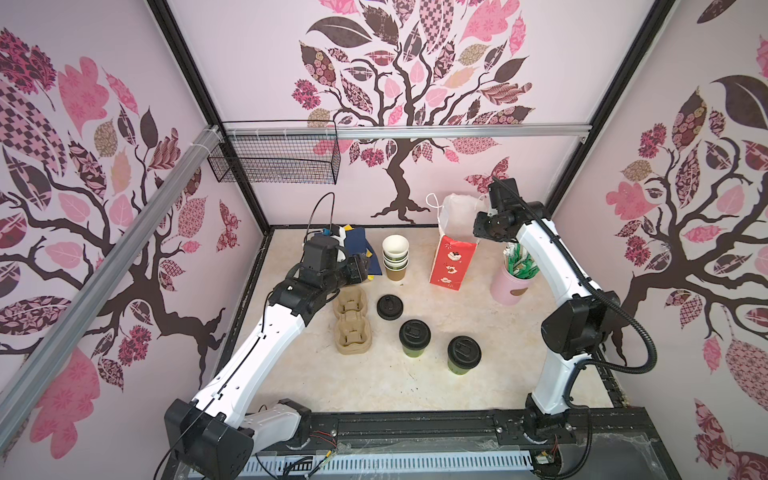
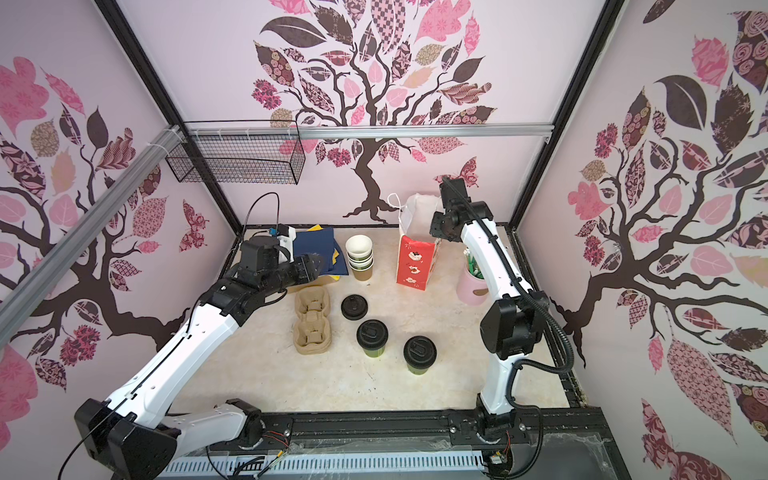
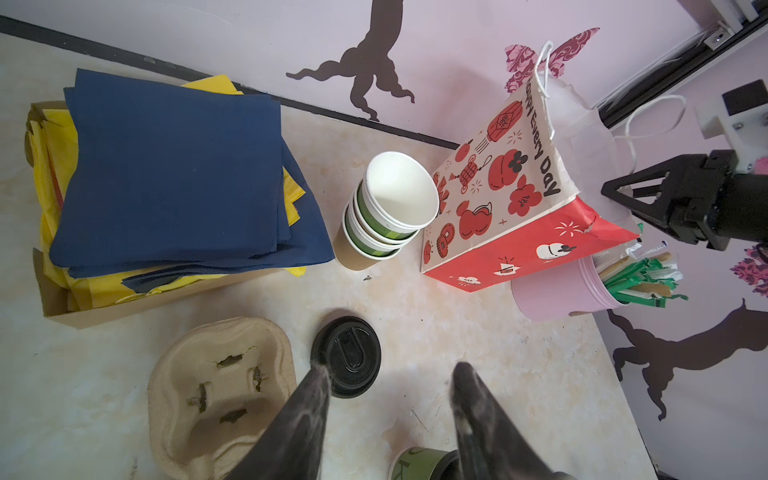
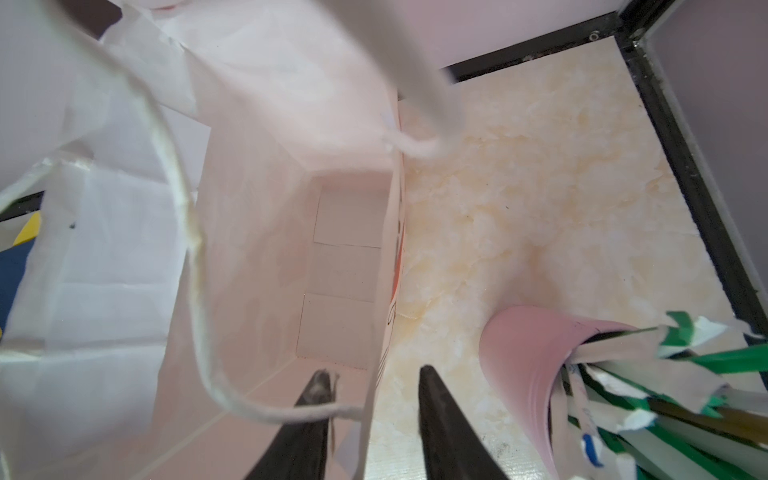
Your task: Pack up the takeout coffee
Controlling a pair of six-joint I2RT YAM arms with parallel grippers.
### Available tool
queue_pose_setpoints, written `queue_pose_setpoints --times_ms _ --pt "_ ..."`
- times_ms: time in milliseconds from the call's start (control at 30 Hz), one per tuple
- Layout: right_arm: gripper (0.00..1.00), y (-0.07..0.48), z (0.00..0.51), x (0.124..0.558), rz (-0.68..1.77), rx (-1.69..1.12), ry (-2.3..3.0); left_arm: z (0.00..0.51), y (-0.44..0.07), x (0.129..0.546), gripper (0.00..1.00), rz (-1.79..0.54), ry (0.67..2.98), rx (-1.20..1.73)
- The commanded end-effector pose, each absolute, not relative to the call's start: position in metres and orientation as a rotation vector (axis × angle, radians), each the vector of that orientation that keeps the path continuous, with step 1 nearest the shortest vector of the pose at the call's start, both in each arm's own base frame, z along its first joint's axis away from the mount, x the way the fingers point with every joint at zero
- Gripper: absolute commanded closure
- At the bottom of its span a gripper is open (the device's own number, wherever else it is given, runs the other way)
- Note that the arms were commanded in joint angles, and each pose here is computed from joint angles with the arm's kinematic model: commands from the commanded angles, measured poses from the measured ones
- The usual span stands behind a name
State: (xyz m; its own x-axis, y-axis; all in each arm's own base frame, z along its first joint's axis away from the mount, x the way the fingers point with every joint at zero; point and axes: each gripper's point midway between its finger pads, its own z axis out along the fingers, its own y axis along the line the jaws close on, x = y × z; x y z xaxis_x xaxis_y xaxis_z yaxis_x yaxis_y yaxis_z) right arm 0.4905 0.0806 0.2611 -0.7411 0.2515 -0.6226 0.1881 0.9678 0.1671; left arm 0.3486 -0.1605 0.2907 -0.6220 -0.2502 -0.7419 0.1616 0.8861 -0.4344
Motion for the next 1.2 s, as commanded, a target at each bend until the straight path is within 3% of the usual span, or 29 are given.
queue_pose_setpoints --times_ms 0,233,600,1167 --pt "0.68 0.078 0.265 0.492 0.074 0.303 2.424 0.282 -0.159 0.348 0.49 -0.562 2.187 -0.062" --pt "0.87 0.086 0.267 0.477 0.147 0.255 2.440 0.280 -0.158 0.349 0.49 -0.553 2.190 -0.069" --pt "0.93 0.102 0.267 0.436 0.301 0.155 2.454 0.277 -0.152 0.346 0.49 -0.535 2.196 -0.096" --pt "0.96 0.120 0.271 0.414 0.437 0.021 2.479 0.277 -0.147 0.339 0.49 -0.527 2.200 -0.114"
